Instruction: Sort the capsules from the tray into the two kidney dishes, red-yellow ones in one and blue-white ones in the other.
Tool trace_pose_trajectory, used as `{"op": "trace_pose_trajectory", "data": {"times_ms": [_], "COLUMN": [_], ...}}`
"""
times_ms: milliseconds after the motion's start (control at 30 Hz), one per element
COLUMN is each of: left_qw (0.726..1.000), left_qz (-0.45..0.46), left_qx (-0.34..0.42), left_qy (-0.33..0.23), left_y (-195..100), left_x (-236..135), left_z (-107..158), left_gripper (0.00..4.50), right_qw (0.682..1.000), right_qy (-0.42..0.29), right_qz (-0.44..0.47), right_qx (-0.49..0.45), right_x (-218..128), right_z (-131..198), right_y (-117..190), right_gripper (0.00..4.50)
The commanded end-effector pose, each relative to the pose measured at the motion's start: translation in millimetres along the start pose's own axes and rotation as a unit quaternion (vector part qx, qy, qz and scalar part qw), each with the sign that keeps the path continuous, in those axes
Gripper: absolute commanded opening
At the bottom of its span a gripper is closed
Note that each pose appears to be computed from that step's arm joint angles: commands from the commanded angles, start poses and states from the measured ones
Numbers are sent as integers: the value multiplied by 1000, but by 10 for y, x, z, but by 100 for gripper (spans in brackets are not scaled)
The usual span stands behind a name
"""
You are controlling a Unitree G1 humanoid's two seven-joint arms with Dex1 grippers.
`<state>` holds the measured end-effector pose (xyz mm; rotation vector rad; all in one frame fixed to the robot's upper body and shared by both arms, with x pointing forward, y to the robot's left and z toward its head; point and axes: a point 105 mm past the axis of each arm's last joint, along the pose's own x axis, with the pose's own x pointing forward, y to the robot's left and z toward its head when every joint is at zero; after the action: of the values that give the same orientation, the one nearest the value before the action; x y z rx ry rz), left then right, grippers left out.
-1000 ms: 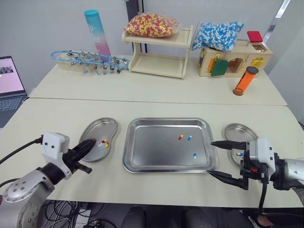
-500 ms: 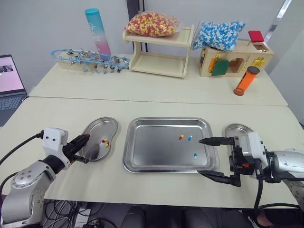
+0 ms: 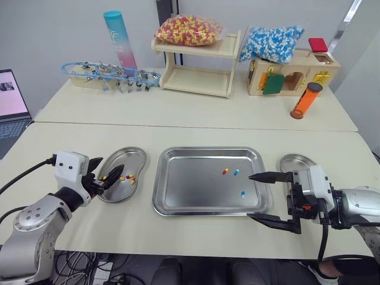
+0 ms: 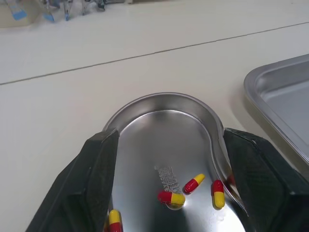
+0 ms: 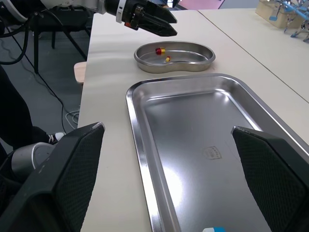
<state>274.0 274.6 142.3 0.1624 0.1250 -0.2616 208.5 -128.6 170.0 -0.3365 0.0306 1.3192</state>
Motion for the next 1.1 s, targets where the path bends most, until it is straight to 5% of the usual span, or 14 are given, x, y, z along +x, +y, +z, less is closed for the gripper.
{"op": "trace_pose_trajectory", "data": {"times_ms": [33, 267, 400, 500, 767, 1100], "left_qw": [999, 994, 978, 968, 956, 960], "left_qz": [0, -104, -207, -249, -291, -280], "left_qx": [8, 27, 22, 26, 34, 16], "left_qy": [-47, -23, -13, -13, -11, -19], "left_y": [43, -288, -668, -827, -931, -984], "left_x": [-162, -315, -314, -285, -208, -242], "left_z": [291, 274, 269, 272, 242, 222], "left_gripper": [355, 355, 439, 448, 448, 448], "right_qw": [999, 997, 994, 991, 977, 968], "right_qy": [-7, -4, 13, 31, 87, 102], "right_qz": [-14, -62, -95, -126, -195, -228], "right_qx": [-29, -48, -46, -39, -22, -17], "right_x": [-5, -70, -188, -324, -687, -737], "right_z": [80, 17, -62, -135, -327, -417], "right_y": [-19, -75, -46, -18, 129, 231], "right_gripper": [450, 450, 450, 450, 450, 450]}}
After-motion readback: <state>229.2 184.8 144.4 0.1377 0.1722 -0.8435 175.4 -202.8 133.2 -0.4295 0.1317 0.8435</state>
